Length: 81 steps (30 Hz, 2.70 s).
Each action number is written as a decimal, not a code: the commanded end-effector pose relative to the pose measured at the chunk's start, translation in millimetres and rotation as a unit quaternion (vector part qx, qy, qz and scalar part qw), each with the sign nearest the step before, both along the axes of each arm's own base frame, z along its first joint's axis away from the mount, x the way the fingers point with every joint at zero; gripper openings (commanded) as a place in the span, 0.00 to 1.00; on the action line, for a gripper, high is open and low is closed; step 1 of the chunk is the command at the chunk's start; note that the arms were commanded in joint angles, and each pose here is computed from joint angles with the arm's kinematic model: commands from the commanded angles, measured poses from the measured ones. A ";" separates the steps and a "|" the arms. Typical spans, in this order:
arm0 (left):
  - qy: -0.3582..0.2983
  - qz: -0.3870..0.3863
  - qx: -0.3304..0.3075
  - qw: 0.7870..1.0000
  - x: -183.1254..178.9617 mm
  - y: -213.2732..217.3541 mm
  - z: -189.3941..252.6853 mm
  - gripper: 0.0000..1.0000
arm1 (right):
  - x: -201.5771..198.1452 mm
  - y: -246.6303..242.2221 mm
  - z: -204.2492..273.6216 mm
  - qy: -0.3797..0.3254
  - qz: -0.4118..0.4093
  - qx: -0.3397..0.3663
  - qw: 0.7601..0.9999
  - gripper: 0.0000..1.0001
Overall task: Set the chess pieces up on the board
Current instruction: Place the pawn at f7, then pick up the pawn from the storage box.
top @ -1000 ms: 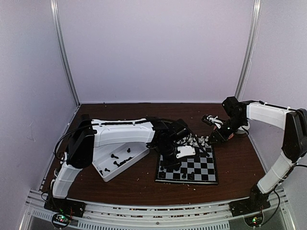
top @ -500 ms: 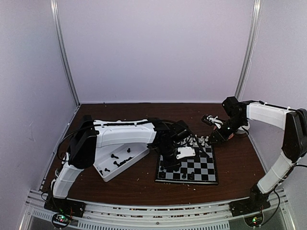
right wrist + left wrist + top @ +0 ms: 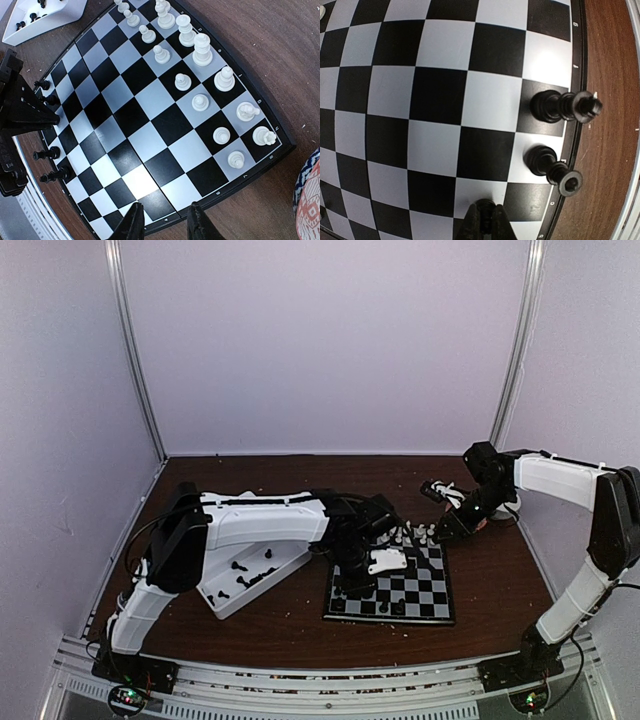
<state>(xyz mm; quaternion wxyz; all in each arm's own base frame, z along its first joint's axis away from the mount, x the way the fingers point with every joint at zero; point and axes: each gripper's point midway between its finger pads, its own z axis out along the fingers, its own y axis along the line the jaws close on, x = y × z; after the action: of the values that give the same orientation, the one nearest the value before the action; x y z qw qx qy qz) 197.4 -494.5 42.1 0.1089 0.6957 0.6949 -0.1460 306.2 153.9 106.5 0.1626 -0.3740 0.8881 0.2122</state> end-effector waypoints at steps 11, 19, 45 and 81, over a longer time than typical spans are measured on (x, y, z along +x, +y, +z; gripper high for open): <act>-0.015 0.004 -0.010 1.000 8.1 -6.6 5.0 0.20 | 0.0 1.1 4.8 -0.005 0.009 -0.003 1.000 0.31; -0.059 0.002 -0.064 0.996 13.9 -14.1 62.5 0.33 | -0.5 1.3 5.0 -0.004 0.008 -0.001 1.000 0.31; -0.041 0.414 0.074 0.906 62.0 281.7 60.7 0.37 | -1.9 6.2 2.8 0.010 0.013 0.008 1.000 0.31; 0.025 0.610 0.044 0.791 140.3 224.6 5.6 0.24 | -6.3 6.8 4.7 0.010 0.019 0.011 1.000 0.32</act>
<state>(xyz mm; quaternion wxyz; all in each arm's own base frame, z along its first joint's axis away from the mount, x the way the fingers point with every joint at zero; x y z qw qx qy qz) 328.1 -268.1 47.7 0.1227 0.1377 0.9821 -0.0384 299.2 156.5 103.2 0.1470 -0.3792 0.8857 0.2237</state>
